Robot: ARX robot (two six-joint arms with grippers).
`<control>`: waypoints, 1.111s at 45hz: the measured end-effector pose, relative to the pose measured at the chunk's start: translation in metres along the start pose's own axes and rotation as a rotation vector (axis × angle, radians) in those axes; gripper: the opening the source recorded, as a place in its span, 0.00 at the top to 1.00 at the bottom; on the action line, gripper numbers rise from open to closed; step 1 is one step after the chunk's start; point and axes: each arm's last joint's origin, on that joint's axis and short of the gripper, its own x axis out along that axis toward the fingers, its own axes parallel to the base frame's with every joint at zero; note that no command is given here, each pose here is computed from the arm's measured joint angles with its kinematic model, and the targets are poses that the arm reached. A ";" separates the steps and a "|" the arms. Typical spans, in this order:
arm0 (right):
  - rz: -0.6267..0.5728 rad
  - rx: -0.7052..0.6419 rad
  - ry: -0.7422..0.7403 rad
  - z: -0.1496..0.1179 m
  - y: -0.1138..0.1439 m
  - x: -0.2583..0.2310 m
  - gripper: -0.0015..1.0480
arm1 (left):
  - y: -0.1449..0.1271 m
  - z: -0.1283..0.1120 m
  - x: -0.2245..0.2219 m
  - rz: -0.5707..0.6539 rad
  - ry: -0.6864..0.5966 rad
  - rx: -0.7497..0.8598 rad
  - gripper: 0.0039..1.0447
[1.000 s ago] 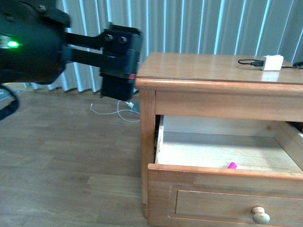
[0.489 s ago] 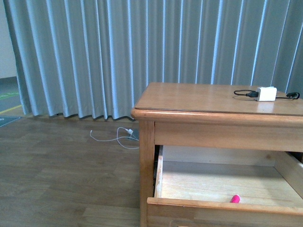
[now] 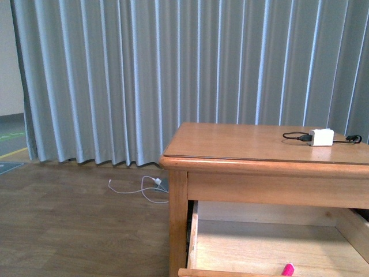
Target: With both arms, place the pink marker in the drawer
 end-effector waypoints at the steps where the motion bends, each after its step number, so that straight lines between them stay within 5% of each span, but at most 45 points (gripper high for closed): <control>1: 0.000 0.000 0.000 0.000 0.000 0.000 0.08 | 0.001 -0.002 -0.001 0.002 0.001 0.006 0.44; 16: 0.000 0.000 0.000 0.000 0.000 0.000 0.08 | 0.014 -0.021 -0.009 0.001 -0.003 0.038 0.97; 50: 0.000 0.000 0.002 -0.001 0.000 0.000 0.08 | 0.015 -0.039 -0.029 0.002 -0.024 0.047 0.96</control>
